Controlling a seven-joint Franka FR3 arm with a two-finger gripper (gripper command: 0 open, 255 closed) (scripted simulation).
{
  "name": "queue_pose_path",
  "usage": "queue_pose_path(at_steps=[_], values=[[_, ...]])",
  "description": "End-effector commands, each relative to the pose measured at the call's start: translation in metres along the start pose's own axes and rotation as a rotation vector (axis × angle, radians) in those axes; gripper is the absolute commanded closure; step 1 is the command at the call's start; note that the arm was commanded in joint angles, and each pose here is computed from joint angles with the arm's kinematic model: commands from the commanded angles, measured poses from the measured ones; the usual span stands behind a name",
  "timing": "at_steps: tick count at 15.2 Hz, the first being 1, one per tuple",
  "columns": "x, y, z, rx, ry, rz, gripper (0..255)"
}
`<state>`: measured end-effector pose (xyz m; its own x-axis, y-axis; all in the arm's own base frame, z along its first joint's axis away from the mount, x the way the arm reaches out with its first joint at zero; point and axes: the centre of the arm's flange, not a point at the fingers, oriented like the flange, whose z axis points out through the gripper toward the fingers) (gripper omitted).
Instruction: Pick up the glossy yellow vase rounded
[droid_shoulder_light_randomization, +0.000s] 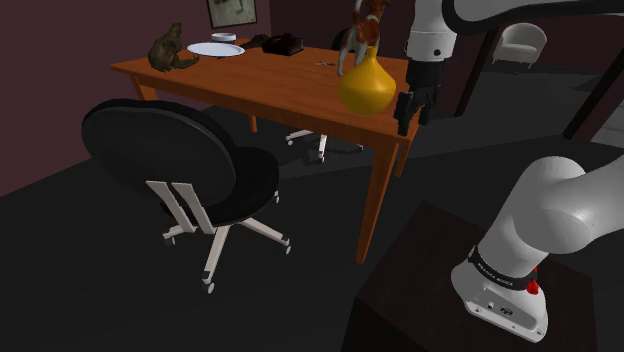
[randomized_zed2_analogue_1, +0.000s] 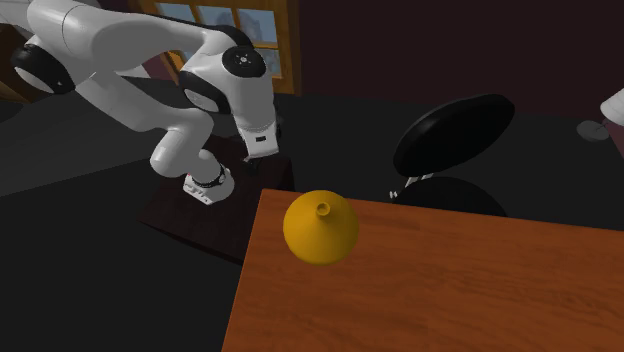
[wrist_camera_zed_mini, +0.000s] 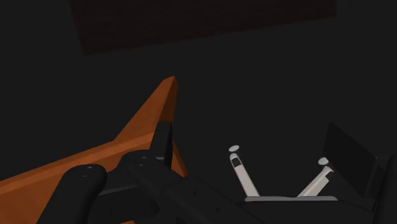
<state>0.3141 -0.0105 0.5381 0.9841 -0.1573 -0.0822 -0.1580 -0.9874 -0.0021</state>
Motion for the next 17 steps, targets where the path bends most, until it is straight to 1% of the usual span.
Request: queue_pose_path(at_steps=[1,17], values=[[0.000,0.000,0.000,0.000,0.000,0.000,0],[0.143,0.067,-0.126,-0.001,0.077,0.070,0]])
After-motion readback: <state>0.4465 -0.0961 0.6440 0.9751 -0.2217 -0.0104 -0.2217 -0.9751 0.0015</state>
